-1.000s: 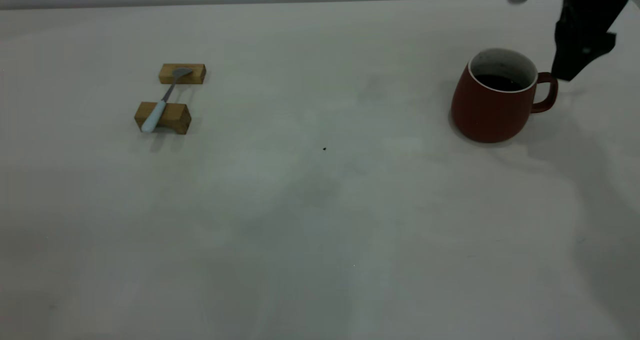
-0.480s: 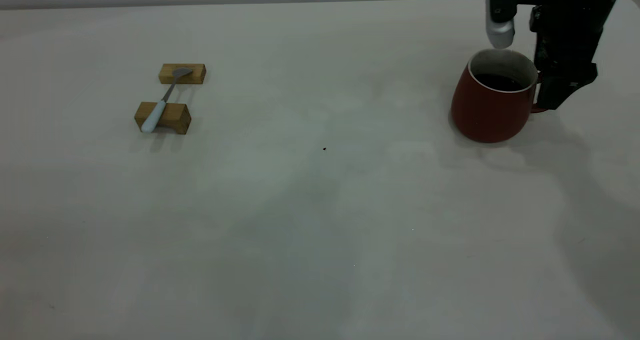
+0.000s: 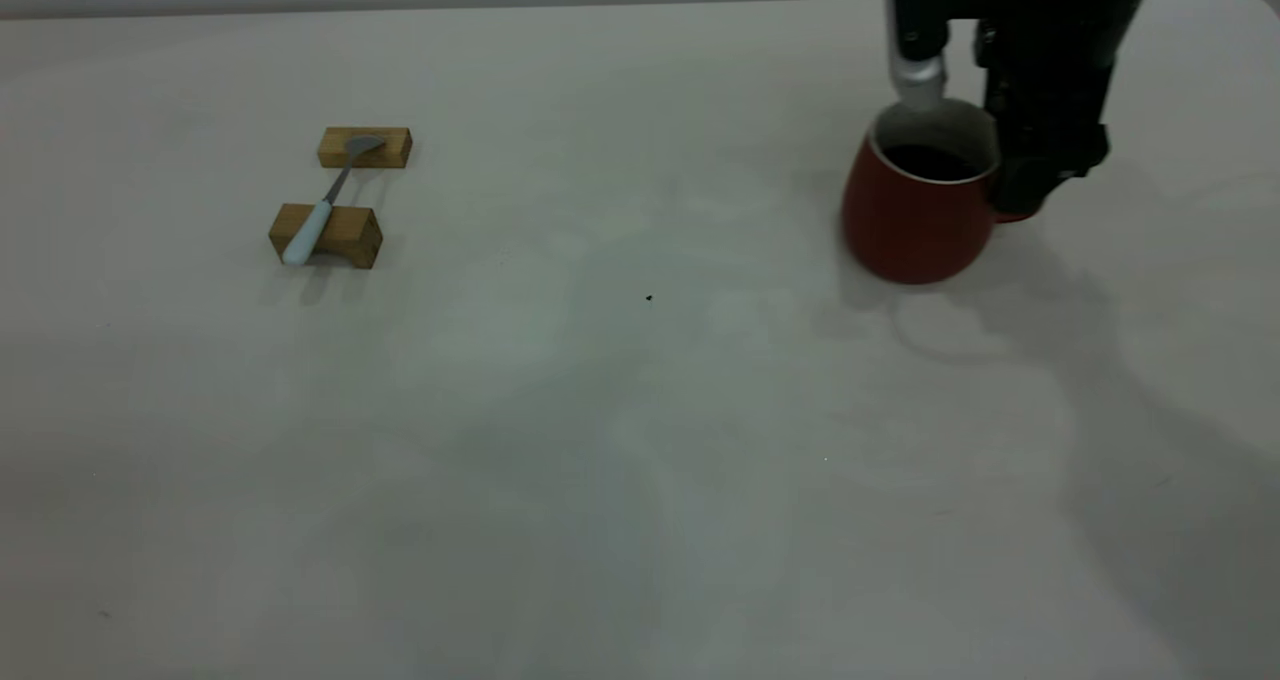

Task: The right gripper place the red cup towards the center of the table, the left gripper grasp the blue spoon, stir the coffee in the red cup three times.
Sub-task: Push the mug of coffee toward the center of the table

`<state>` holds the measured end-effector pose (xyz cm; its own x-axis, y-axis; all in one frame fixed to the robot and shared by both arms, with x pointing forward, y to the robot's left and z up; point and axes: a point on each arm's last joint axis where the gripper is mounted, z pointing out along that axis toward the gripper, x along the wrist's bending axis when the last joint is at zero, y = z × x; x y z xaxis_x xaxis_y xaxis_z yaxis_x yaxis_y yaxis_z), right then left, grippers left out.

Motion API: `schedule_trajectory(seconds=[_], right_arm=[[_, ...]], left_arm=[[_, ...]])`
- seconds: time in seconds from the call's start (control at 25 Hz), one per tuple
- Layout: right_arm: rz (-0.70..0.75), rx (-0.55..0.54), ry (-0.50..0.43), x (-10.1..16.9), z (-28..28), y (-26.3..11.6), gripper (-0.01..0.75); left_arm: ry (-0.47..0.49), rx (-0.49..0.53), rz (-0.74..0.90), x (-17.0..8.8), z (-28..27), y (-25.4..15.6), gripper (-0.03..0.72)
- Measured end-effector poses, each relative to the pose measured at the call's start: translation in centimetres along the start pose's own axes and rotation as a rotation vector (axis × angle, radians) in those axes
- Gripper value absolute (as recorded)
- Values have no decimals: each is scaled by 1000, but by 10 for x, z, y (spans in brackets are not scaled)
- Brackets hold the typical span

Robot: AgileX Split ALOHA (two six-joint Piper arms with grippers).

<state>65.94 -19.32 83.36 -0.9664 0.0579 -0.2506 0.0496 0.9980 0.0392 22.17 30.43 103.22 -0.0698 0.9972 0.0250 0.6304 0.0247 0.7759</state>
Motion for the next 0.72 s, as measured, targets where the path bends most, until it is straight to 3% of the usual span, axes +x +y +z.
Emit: schedule_trajectory(seconds=[0.48,0.72], right_arm=[[24,-92,-5,25,-4,72,668],[172,-140,-6,31,-5,88,661]], left_arm=[[0,-1,0,0,0,0,438],[0,-1,0,0,0,0,438]])
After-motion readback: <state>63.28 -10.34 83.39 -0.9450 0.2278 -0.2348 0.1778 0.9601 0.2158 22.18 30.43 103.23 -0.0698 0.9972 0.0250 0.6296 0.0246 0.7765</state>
